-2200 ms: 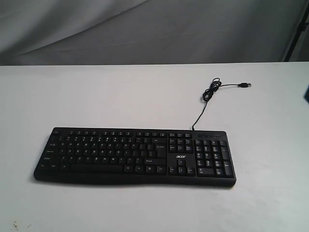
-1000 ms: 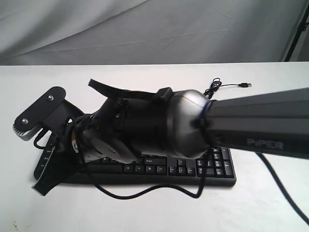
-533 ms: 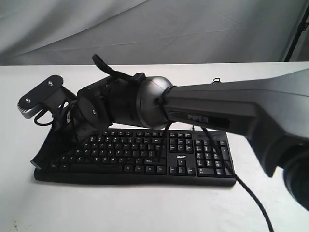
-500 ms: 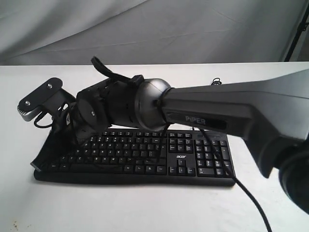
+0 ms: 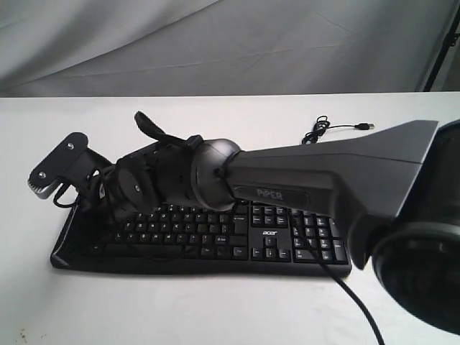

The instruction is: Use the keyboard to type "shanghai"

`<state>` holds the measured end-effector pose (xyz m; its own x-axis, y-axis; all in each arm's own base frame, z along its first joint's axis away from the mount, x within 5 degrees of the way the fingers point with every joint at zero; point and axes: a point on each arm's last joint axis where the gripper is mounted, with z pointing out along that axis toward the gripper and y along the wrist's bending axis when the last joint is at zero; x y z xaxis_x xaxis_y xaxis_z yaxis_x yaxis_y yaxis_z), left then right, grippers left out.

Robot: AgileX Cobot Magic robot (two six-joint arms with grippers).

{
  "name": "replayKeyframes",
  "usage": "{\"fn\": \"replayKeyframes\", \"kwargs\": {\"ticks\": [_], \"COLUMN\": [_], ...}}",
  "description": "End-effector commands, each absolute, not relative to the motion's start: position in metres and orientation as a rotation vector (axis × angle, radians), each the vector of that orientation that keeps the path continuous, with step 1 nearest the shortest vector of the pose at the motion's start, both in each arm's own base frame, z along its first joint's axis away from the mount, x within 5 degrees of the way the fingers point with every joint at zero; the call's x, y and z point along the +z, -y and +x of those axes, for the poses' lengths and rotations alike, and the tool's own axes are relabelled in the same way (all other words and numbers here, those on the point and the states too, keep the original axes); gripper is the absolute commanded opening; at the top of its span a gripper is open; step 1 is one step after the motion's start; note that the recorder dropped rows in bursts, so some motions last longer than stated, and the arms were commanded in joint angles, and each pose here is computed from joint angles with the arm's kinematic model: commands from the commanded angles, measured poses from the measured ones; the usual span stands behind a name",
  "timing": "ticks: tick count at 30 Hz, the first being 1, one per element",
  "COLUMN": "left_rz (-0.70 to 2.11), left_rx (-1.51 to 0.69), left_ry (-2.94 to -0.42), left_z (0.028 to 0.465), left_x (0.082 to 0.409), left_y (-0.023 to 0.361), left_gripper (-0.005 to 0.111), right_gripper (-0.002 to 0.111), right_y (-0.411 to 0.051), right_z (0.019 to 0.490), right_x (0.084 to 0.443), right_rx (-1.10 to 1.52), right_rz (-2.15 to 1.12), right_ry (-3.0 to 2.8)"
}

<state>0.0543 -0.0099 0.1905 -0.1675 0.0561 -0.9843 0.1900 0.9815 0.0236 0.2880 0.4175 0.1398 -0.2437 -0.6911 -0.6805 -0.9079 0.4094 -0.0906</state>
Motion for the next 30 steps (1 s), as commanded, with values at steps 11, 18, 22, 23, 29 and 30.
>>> {"fn": "replayKeyframes", "kwargs": {"ticks": [11, 18, 22, 23, 29, 30], "left_rz": [0.185, 0.185, 0.185, 0.185, 0.185, 0.185], "left_rx": [-0.124, -0.124, -0.124, -0.124, -0.124, -0.124], "left_ry": [-1.735, -1.735, -1.735, -1.735, -1.735, -1.735], "left_z": [0.054, 0.054, 0.054, 0.054, 0.054, 0.054], "left_x": [0.19, 0.19, 0.19, 0.19, 0.19, 0.19], "left_y": [0.01, 0.01, 0.01, 0.01, 0.01, 0.01], "left_gripper": [0.0, 0.0, 0.0, 0.0, 0.0, 0.0], "right_gripper": [0.0, 0.0, 0.0, 0.0, 0.0, 0.0], "right_y": [-0.412, -0.413, -0.413, -0.413, -0.413, -0.413], "right_z": [0.301, 0.301, 0.302, 0.302, 0.302, 0.302], "right_x": [0.132, 0.122, 0.119, 0.119, 0.118, 0.118], "right_rx": [0.405, 0.397, 0.394, 0.394, 0.392, 0.391], "right_rz": [-1.347, -1.356, -1.356, -1.356, -1.359, -1.36], "right_ry": [-2.002, -2.015, -2.012, -2.012, -2.008, -2.003]}}
